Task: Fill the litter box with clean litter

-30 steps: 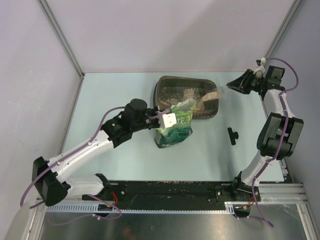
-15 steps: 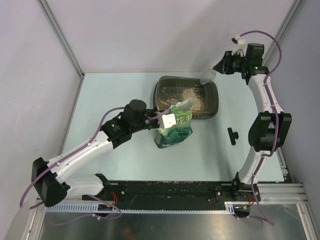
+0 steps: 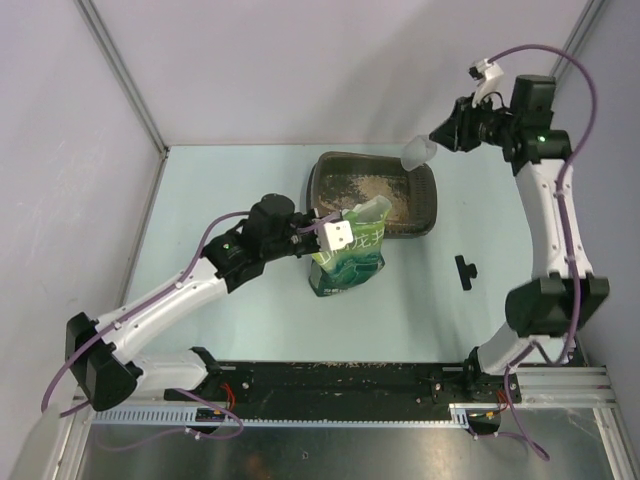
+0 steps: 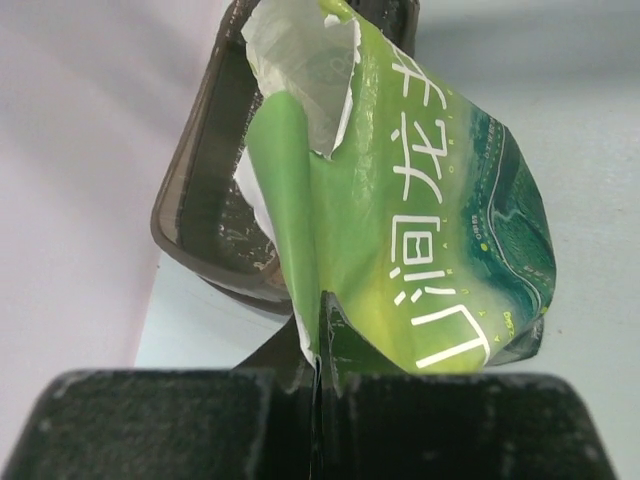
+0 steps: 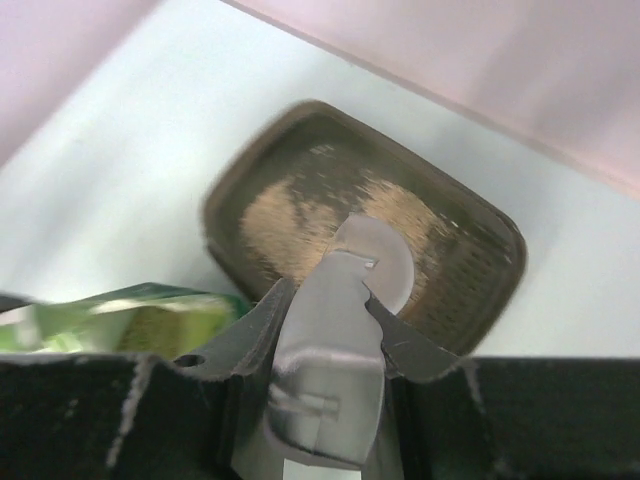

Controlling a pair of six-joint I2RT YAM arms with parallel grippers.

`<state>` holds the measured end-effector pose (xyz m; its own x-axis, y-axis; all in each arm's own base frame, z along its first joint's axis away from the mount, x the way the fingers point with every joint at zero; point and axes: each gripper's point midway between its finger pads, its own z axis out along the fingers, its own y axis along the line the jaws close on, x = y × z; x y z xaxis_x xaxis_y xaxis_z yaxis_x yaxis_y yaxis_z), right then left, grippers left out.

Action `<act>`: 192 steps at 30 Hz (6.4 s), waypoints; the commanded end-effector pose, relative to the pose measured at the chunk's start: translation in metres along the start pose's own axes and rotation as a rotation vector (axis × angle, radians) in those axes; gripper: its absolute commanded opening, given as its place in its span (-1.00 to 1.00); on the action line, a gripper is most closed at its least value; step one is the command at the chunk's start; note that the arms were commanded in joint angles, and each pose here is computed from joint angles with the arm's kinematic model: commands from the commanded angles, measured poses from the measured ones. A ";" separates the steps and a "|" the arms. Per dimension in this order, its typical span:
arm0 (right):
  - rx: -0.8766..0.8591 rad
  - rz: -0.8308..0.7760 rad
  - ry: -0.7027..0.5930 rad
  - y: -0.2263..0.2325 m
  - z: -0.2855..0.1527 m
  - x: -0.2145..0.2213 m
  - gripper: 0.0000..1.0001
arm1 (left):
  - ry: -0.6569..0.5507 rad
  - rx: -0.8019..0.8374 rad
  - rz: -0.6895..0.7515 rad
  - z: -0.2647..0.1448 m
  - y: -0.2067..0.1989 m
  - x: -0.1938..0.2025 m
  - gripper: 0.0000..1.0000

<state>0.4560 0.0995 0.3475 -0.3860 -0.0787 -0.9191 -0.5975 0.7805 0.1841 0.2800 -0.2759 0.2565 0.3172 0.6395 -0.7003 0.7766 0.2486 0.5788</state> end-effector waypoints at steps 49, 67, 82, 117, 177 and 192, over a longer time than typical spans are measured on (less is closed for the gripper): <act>0.179 0.074 0.425 0.156 0.026 0.145 -1.00 | -0.270 -0.044 -0.186 -0.057 0.017 -0.070 -1.00; -0.376 0.457 0.524 0.217 0.059 0.185 -1.00 | -0.247 -0.038 -0.168 -0.051 0.009 -0.062 -1.00; -0.629 0.703 0.367 0.173 0.011 0.114 -1.00 | -0.203 -0.045 -0.064 -0.044 0.007 -0.048 -1.00; -0.669 0.949 0.222 0.077 -0.034 0.088 -1.00 | -0.156 -0.028 0.038 -0.013 0.019 -0.048 -1.00; -0.002 0.537 -0.067 -0.132 0.051 0.080 -1.00 | -0.022 -0.018 0.014 0.010 0.007 -0.009 -1.00; 0.171 0.185 -0.067 -0.075 0.006 0.056 -1.00 | -0.090 -0.009 0.010 -0.008 0.000 -0.019 -1.00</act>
<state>0.4987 0.0356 0.2427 -0.5523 0.2479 -0.7959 -0.3344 0.8087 0.4839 0.2769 -0.2811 0.2554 0.3411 0.6309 -0.6969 0.7769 0.2282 0.5868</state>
